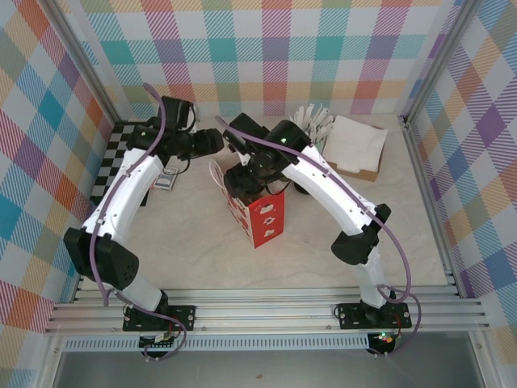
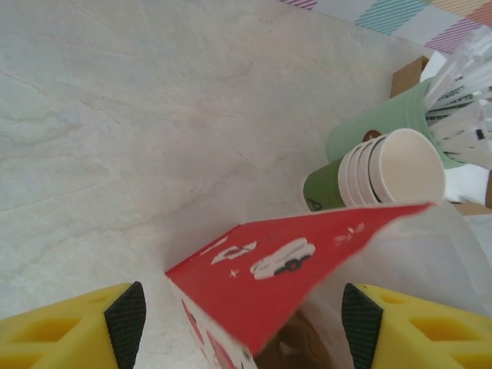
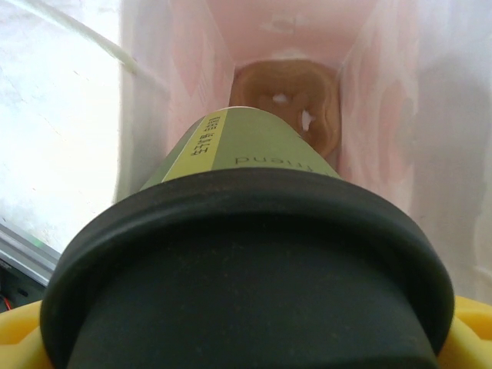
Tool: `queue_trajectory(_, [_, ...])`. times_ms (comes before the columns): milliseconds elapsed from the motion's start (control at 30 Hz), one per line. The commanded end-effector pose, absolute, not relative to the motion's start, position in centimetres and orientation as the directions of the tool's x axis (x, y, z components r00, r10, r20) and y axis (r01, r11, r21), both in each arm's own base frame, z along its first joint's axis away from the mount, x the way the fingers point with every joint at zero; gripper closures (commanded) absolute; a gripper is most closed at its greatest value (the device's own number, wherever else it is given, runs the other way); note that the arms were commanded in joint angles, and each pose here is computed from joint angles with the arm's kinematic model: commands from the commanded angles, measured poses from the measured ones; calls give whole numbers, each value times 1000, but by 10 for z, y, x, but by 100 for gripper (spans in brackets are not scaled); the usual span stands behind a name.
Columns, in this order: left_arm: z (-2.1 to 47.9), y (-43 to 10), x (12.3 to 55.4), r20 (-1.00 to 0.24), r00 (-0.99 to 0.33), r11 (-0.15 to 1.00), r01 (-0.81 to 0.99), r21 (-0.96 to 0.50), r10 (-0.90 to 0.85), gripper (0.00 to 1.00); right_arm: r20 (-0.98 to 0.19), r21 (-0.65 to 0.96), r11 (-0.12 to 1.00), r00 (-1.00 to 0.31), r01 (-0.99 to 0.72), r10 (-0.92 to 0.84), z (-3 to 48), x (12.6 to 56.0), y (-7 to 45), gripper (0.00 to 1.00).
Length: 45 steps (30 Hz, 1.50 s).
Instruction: Pack the takeout coffee
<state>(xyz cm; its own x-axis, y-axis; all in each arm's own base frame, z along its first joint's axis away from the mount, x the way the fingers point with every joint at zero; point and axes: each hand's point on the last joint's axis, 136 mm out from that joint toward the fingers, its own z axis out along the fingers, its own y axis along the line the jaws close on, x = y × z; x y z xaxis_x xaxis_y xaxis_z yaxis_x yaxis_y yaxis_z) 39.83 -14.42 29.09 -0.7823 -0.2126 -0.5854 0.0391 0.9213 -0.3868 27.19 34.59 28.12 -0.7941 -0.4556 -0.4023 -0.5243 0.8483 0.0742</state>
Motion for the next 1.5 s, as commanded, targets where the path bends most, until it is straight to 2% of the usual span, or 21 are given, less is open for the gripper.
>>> queue_trajectory(0, [328, -148, 366, -640, -738, 895, 115, -432, -214, 27, -394, 117, 853, -812, -508, -430, 285, 269, 344, 39])
queue_trajectory(167, [341, -169, 329, -602, -755, 826, 148, -543, -261, 21, -380, 134, 852, -820, -507, -428, 283, 269, 344, 39])
queue_trajectory(267, [342, -172, 311, -600, -766, 836, 158, -526, -233, 21, -367, 126, 855, -824, -503, -431, 279, 270, 342, 39])
queue_trajectory(367, [339, -166, 299, -600, -770, 846, 160, -509, -216, 25, -359, 119, 861, -830, -494, -426, 276, 272, 340, 39])
queue_trajectory(567, [327, -160, 295, -599, -769, 856, 138, -498, -225, 25, -363, 124, 870, -838, -477, -408, 279, 273, 337, 38])
queue_trajectory(767, [318, -173, 296, -561, -804, 836, 160, -524, -198, 42, -363, 116, 872, -837, -477, -409, 278, 274, 336, 38])
queue_trajectory(867, [315, -173, 297, -555, -809, 838, 156, -522, -195, 57, -362, 110, 871, -836, -478, -413, 277, 274, 335, 38])
queue_trajectory(967, [314, -173, 296, -550, -814, 839, 156, -521, -190, 66, -358, 97, 875, -837, -475, -415, 276, 275, 332, 38])
queue_trajectory(1167, [310, -172, 293, -549, -821, 850, 171, -499, -158, 99, -359, 95, 886, -845, -455, -396, 276, 278, 329, 38])
queue_trajectory(1467, [320, -173, 284, -606, -791, 842, 269, -468, -85, 100, -339, 77, 911, -870, -404, -358, 268, 289, 316, 36])
